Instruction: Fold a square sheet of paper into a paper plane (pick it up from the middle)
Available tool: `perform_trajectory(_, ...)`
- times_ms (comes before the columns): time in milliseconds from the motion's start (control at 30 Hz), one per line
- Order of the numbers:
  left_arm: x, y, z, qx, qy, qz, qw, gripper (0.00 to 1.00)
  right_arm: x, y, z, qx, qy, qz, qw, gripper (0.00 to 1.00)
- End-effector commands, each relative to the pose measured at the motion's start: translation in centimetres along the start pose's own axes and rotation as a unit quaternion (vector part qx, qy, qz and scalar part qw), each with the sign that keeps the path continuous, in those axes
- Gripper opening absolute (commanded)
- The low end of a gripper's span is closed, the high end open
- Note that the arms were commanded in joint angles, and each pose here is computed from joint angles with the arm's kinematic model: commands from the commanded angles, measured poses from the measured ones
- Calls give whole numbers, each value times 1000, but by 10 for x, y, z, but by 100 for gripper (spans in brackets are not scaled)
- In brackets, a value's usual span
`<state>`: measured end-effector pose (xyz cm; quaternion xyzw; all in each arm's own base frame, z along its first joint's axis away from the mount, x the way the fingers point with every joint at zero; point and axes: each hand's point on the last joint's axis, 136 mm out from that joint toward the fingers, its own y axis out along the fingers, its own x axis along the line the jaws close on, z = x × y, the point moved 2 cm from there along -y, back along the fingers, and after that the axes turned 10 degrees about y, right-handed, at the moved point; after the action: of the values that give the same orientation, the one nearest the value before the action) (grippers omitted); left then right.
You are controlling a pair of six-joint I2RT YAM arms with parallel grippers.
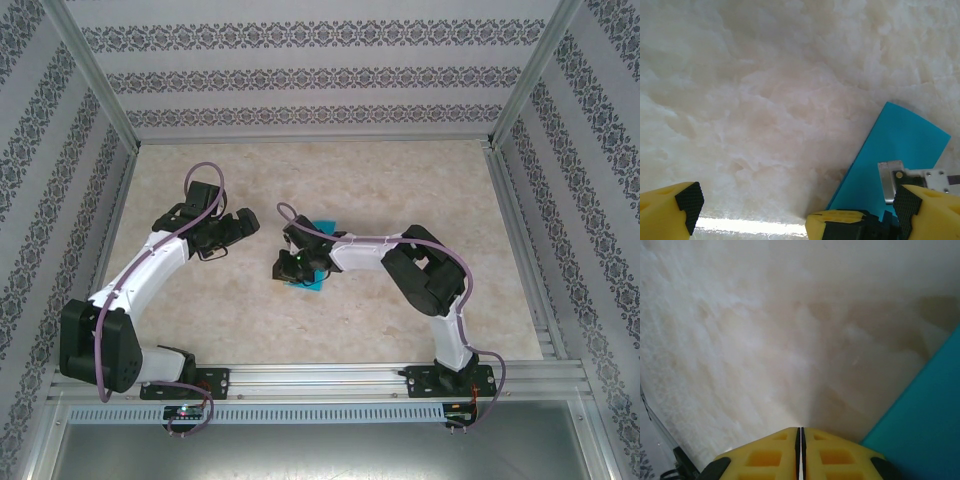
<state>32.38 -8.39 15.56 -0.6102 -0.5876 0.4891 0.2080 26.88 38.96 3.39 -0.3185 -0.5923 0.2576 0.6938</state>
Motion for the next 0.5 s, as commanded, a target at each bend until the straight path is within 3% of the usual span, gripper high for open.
perform_trajectory(0, 5, 1, 2, 9, 6, -4, 1000, 100, -13, 3, 3, 17, -10, -10, 1000, 11)
perform_trajectory(300, -3, 10, 7, 25, 4, 24, 999, 100, -31, -5, 12, 44, -40, 4, 998, 12)
perform_trajectory(467, -14, 18, 10, 41, 6, 63, 997, 100, -3, -35, 10, 33, -89, -34, 995, 14)
